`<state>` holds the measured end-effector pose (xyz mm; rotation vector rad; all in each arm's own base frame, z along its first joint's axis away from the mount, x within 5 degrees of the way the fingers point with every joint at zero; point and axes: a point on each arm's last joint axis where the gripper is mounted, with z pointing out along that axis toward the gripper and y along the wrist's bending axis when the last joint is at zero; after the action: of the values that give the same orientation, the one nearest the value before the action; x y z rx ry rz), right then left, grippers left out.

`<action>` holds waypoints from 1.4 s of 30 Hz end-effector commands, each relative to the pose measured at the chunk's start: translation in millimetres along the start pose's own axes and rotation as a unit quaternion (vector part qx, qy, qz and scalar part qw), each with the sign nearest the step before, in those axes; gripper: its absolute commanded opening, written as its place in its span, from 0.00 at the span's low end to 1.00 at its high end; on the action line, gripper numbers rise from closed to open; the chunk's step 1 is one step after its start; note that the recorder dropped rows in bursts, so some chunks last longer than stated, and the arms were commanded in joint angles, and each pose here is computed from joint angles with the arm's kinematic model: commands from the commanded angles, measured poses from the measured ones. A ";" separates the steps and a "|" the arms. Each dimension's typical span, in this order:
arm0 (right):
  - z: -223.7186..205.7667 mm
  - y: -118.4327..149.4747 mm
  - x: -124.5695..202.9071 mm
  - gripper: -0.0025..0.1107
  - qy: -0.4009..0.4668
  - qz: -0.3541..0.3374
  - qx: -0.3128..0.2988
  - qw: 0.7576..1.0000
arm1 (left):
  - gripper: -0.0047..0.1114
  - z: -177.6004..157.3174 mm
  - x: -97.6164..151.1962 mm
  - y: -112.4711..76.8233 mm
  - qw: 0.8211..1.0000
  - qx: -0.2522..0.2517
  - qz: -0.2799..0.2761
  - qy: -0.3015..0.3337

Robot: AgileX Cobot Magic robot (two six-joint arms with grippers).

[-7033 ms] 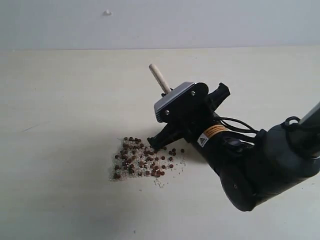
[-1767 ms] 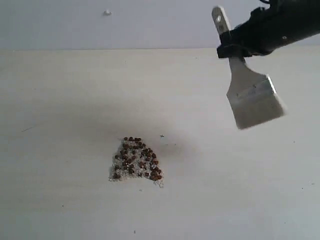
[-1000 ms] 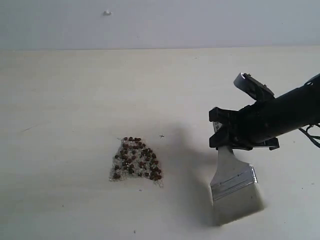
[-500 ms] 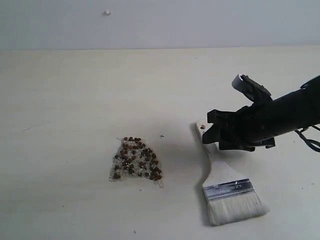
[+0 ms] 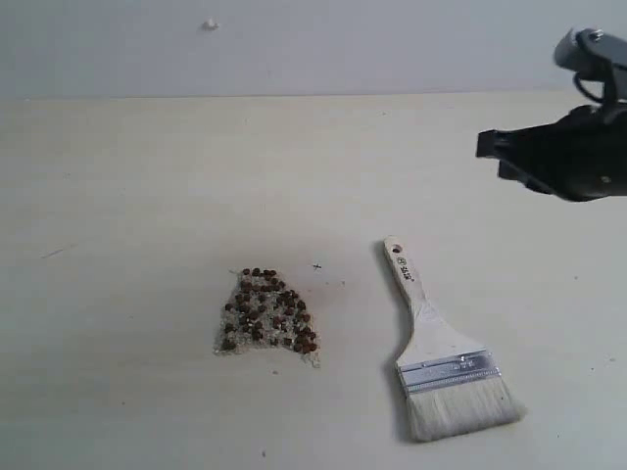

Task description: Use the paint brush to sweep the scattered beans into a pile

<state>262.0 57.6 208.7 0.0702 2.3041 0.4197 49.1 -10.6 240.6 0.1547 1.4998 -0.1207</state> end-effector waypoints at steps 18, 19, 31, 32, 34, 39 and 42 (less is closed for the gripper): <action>-161.7 12.6 15.7 0.02 -0.292 -0.043 -0.034 0.955 | 0.04 0.0 0.8 -0.4 1.000 0.004 -0.003 0.000; -165.6 12.8 16.0 0.02 -0.301 -0.045 -0.035 0.952 | 0.04 0.0 0.8 -0.4 1.000 0.004 -0.003 0.000; -203.1 -8.1 73.1 0.02 -0.418 -0.096 0.026 0.903 | 0.04 0.0 0.8 -0.4 1.000 0.004 -0.003 0.000; -204.7 -10.3 77.3 0.02 -0.429 -0.099 0.035 0.897 | 0.04 0.0 0.8 -0.4 1.000 0.004 -0.003 0.000; -204.8 -14.8 84.9 0.02 -0.443 -0.099 0.050 0.890 | 0.04 0.0 0.8 -0.4 1.000 0.004 -0.003 0.000; -196.9 -22.3 96.4 0.02 -0.443 -0.092 0.064 0.890 | 0.04 0.0 0.8 -0.4 1.000 0.004 -0.003 0.000; -191.6 -24.8 100.1 0.02 -0.434 -0.098 0.071 0.893 | 0.04 0.0 0.8 -0.4 1.000 0.004 -0.003 0.000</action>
<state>56.9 0.3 260.3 0.0867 1.4170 0.1148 49.1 -10.6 240.6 0.1547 1.4998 -0.1207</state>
